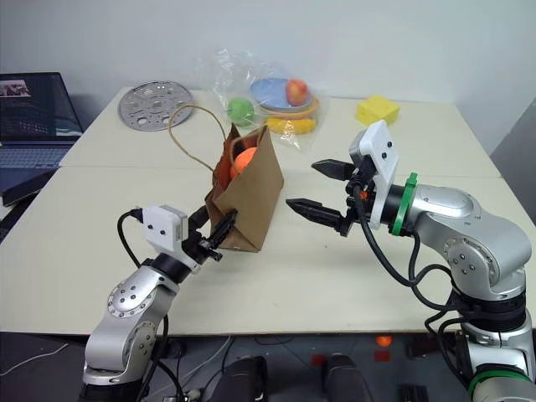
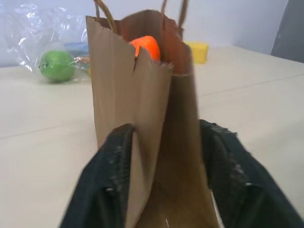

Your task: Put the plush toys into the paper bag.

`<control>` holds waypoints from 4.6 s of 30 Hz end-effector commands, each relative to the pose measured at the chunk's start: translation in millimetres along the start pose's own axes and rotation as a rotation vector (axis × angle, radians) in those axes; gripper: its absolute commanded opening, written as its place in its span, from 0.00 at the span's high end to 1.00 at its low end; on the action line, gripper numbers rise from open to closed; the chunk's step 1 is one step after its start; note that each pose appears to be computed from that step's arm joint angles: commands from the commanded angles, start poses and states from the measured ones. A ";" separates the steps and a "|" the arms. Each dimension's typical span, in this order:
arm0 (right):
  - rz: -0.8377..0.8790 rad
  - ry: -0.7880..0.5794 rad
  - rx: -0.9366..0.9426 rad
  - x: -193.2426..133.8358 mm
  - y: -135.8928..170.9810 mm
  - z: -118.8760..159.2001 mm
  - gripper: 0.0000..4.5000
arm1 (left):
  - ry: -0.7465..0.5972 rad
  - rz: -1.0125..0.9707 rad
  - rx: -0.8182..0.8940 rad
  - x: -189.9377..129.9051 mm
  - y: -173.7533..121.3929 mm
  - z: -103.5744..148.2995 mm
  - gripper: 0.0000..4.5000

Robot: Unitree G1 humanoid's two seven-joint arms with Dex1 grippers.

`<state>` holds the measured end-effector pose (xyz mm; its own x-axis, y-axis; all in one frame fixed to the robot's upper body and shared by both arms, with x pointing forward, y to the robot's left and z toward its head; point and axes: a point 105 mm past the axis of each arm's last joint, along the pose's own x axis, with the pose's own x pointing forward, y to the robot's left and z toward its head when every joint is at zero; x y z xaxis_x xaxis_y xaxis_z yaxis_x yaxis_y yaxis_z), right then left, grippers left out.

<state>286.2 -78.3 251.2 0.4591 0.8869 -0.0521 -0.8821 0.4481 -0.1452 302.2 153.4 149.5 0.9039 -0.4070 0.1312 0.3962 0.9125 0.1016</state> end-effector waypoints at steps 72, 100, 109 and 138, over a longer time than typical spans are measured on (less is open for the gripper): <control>-0.269 0.064 0.033 -88.9 -38.2 17.1 0.00 | 0.001 -0.517 0.118 85.6 17.6 7.6 0.01; -0.315 0.066 0.025 -94.9 -38.5 18.3 0.00 | 0.001 -0.630 0.046 94.4 7.2 14.8 0.98; -0.292 0.113 0.030 -139.2 -33.9 65.5 0.00 | -0.066 -1.079 -0.124 89.3 -23.7 86.5 0.98; -0.177 0.176 0.076 -126.7 -28.8 43.1 0.00 | 0.022 -1.058 0.028 87.5 -3.9 48.0 0.14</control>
<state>249.2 -196.8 294.6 0.6038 0.7599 -0.2409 -0.7903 0.6101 -0.0562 371.0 101.9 182.9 0.0724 -0.9924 -0.0995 0.9916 0.0609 0.1140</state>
